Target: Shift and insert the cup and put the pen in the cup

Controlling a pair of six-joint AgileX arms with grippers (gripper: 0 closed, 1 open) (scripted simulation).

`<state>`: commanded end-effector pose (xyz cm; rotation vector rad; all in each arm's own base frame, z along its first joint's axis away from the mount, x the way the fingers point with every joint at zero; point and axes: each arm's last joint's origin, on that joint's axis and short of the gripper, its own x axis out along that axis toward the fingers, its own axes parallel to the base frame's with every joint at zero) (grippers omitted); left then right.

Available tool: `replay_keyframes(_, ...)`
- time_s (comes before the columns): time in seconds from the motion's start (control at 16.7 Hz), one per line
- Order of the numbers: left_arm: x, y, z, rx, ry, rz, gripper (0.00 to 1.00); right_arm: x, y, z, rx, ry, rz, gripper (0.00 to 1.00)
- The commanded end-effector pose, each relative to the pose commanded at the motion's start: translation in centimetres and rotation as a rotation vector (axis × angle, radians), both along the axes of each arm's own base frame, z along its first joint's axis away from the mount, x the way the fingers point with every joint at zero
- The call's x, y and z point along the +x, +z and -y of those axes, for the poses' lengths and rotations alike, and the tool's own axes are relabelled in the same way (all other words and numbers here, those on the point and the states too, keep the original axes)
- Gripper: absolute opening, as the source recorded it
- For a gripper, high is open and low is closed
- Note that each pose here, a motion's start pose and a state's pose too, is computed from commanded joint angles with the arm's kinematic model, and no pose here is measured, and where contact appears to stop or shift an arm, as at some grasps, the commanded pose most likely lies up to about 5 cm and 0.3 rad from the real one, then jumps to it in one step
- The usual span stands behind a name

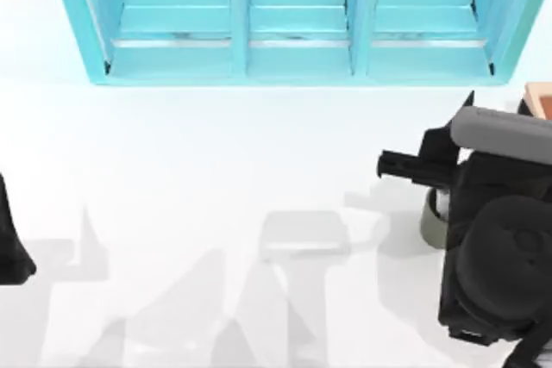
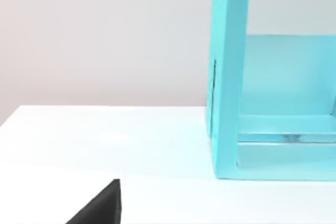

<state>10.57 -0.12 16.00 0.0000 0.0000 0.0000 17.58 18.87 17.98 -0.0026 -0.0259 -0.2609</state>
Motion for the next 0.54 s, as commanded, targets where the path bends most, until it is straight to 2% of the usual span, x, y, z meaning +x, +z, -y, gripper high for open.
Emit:
replay_keyframes(0.18,0.0,0.0,0.0,0.0,0.0,0.0,1.0,0.0,0.0,0.0,0.0,0.0,0.0,0.98)
replay_keyframes(0.54,0.0,0.0,0.0,0.0,0.0,0.0,1.0,0.0,0.0,0.0,0.0,0.0,0.0,1.0)
